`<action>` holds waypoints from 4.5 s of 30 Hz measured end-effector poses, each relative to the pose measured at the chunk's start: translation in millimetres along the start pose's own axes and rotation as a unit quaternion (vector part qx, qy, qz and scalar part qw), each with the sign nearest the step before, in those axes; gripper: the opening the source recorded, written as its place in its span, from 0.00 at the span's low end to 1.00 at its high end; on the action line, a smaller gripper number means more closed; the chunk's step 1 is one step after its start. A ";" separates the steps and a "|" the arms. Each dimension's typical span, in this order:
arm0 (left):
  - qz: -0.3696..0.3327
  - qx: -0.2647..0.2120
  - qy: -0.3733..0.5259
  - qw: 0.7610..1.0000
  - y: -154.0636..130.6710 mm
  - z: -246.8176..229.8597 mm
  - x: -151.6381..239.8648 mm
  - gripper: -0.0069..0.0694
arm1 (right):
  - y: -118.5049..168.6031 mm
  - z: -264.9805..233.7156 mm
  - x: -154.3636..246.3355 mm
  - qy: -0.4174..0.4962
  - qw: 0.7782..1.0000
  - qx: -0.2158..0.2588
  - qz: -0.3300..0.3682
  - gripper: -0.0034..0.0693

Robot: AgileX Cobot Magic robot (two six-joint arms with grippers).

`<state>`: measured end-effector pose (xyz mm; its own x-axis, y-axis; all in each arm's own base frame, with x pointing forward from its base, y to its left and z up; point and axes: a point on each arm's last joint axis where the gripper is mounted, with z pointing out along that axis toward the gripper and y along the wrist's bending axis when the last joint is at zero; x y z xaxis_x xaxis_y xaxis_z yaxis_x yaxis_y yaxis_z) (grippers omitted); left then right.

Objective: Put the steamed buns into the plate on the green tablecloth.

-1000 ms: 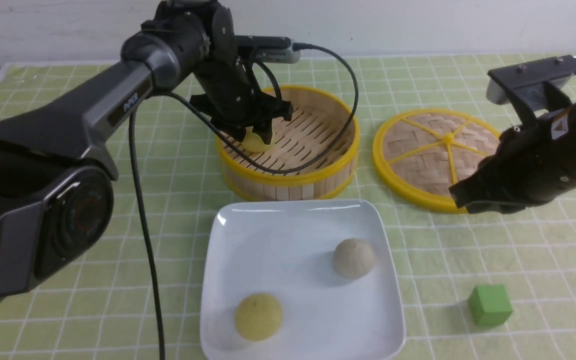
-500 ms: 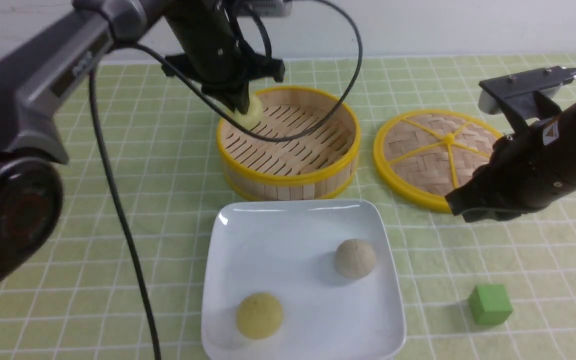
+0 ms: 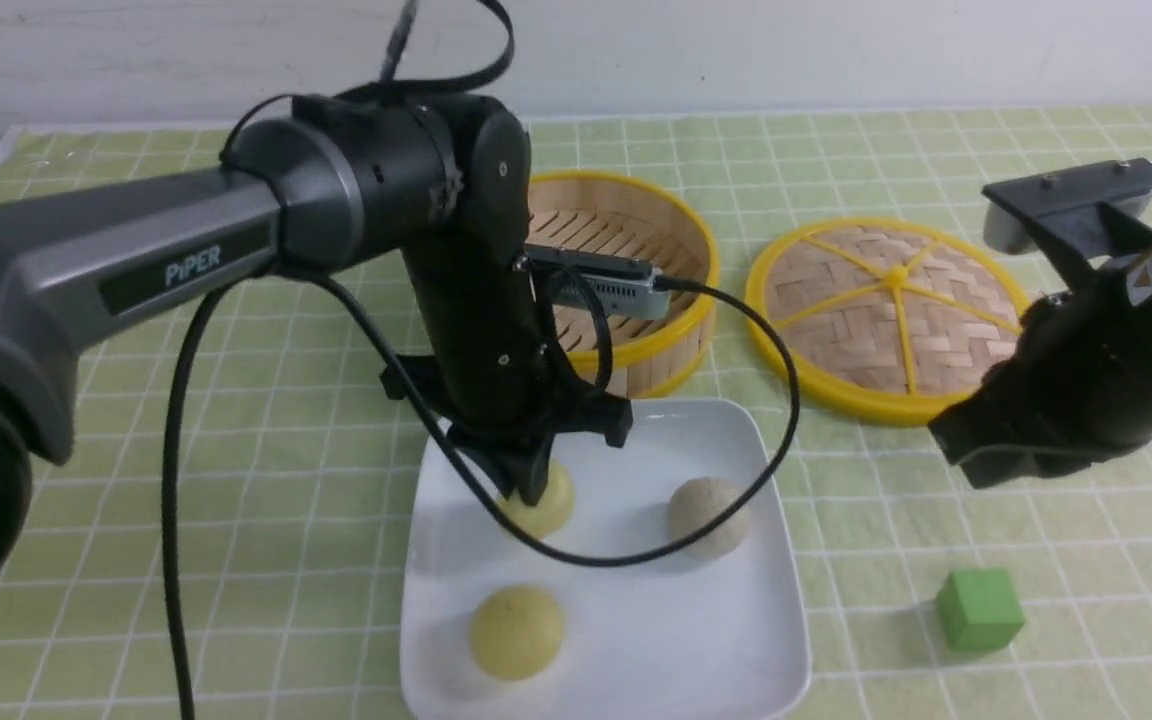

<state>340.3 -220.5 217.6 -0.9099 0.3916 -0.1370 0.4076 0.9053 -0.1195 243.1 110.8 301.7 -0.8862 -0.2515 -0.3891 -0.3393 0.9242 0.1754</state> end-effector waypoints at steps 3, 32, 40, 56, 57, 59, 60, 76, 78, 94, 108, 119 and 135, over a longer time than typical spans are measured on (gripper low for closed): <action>-0.002 0.004 -0.008 1.000 -3.2 0.3 -0.9 0.39 | 3.3 -26.3 13.7 -0.005 1.000 -0.004 0.001 0.08; 0.043 -0.042 -0.061 0.996 0.1 -51.2 -3.7 0.09 | -23.5 -42.6 175.8 -0.462 0.887 0.011 -0.012 0.11; 0.044 -0.046 -0.061 0.996 0.7 -51.3 -3.8 0.09 | -23.4 -43.1 175.4 -0.464 0.885 0.011 -0.013 0.13; 0.039 -0.067 -0.072 0.994 3.8 -60.7 -1.9 0.09 | -40.5 -8.7 214.3 -0.456 0.887 0.066 0.010 0.16; 0.039 -0.067 -0.073 0.994 3.7 -61.8 -1.6 0.09 | -40.5 -9.1 214.8 -0.457 0.887 0.067 0.009 0.16; 0.038 -0.066 -0.084 0.994 3.2 -73.7 2.1 0.09 | -46.8 2.0 225.5 -0.445 0.890 0.097 0.023 0.16; 0.038 -0.066 -0.098 0.992 2.9 -89.4 7.4 0.09 | -51.0 10.4 233.2 -0.435 0.892 0.116 0.037 0.16; 0.006 -0.103 -0.218 0.971 26.4 -204.0 163.7 0.11 | -58.5 25.4 247.4 -0.422 0.891 0.154 0.066 0.20; -0.009 -0.092 -0.242 0.966 30.3 -193.9 186.2 0.11 | -58.5 25.4 247.4 -0.422 0.891 0.154 0.066 0.20; 0.027 0.073 -0.681 0.728 45.6 -104.8 322.6 0.12 | -58.6 25.6 247.5 -0.422 0.891 0.155 0.066 0.23; -0.018 -0.016 -0.626 0.779 64.1 -66.7 338.9 0.14 | -58.6 25.6 247.5 -0.422 0.891 0.155 0.066 0.25; -0.170 -0.163 -0.579 0.781 88.4 -40.6 352.1 0.15 | -58.6 25.6 247.5 -0.422 0.891 0.155 0.066 0.27; -0.189 -0.167 -0.539 0.804 92.3 -15.2 357.0 0.16 | -58.7 25.6 247.5 -0.422 0.891 0.156 0.065 0.30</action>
<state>51.9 5.4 172.6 -0.2946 -0.1296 -0.9468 -0.0898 0.9901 -0.1076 51.8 1.7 171.9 -0.3143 0.0479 -0.9481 -0.0306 0.9977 0.0605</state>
